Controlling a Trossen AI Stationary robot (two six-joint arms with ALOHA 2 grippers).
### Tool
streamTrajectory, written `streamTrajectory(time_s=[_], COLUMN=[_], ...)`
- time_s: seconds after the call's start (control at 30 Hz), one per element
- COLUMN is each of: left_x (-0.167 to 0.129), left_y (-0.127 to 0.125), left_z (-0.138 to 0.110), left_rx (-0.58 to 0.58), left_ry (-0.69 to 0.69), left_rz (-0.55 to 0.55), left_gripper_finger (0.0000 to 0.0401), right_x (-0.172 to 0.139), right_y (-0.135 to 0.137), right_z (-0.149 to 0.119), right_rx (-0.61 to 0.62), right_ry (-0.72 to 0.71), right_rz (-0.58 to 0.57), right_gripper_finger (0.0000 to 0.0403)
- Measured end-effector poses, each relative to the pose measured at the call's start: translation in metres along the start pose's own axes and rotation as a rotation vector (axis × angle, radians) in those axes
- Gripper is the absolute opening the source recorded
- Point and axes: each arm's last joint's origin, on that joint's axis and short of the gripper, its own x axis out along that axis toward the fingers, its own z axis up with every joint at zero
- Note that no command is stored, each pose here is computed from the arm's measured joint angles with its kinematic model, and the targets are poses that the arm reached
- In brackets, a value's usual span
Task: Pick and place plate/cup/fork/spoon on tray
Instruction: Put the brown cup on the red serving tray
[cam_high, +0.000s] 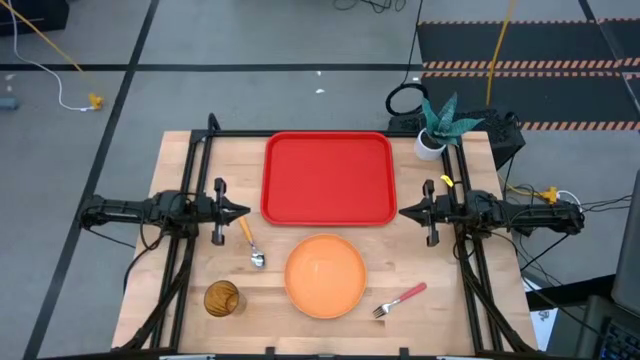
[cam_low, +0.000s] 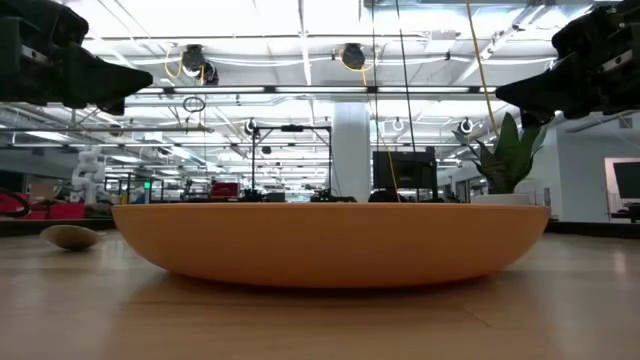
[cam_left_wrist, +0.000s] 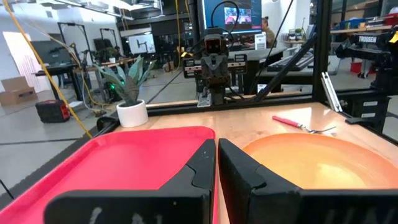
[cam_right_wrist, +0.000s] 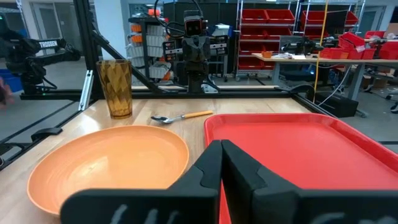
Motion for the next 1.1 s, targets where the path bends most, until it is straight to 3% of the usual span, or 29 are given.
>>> streamTrajectory(time_s=[0.3,0.53,0.73,0.87,1.1], left_x=[0.0,0.0,0.0,0.0,0.0], left_y=[0.001,0.001,0.001,0.001,0.001], left_z=[0.001,0.003,0.002,0.002,0.002], left_rx=[0.036,0.001,0.003,0.002,0.002], left_ry=[-0.012,-0.024,-0.023,-0.023,-0.022], left_rz=[0.016,0.019,0.019,0.019,0.019], left_gripper_finger=[0.0024,0.0024,0.0024,0.0024,0.0024], right_x=[0.0,-0.002,-0.003,-0.013,-0.027], right_y=[0.0,0.0,0.001,0.001,0.0], right_z=[0.002,0.019,0.024,0.063,0.138], right_rx=[-0.037,-0.028,-0.068,-0.065,-0.066], right_ry=[-0.021,-0.191,-0.199,-0.307,-0.275], right_rz=[0.004,0.007,0.026,0.023,0.025], right_gripper_finger=[0.0,0.0,0.0,0.0,0.0])
